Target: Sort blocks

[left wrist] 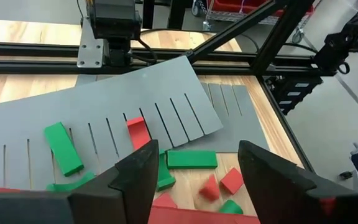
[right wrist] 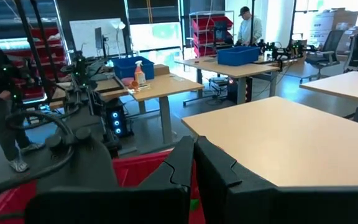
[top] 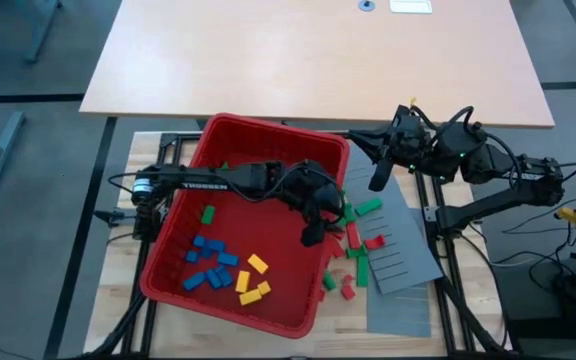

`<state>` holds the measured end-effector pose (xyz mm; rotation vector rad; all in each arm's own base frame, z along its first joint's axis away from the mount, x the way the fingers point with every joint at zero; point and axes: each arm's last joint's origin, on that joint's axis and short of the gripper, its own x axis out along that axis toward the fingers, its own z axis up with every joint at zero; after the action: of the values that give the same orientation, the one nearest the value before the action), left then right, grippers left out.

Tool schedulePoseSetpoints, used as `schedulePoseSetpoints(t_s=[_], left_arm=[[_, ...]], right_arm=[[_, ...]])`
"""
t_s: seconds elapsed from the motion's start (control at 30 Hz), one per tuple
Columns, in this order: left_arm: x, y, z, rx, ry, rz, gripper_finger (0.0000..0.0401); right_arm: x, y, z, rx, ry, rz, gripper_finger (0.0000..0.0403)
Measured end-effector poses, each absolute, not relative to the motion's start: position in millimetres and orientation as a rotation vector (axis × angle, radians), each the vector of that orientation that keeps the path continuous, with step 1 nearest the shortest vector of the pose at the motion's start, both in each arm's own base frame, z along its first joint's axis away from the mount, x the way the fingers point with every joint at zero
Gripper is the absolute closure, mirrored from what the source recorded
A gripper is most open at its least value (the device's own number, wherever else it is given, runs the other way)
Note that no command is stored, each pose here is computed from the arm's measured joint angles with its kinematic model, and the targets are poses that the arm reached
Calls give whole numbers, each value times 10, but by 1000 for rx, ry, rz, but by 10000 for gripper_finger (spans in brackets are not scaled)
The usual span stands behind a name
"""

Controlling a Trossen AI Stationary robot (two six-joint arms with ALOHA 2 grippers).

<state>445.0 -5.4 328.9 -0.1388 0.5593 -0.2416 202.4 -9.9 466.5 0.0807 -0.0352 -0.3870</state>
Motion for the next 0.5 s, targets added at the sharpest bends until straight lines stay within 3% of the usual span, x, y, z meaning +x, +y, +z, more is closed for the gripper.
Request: schedulePoseSetpoints(t_s=[0.5], left_arm=[[3948, 171, 3662, 3, 792, -255, 273]], right_arm=[[1974, -94, 4660, 120, -25, -384, 403]])
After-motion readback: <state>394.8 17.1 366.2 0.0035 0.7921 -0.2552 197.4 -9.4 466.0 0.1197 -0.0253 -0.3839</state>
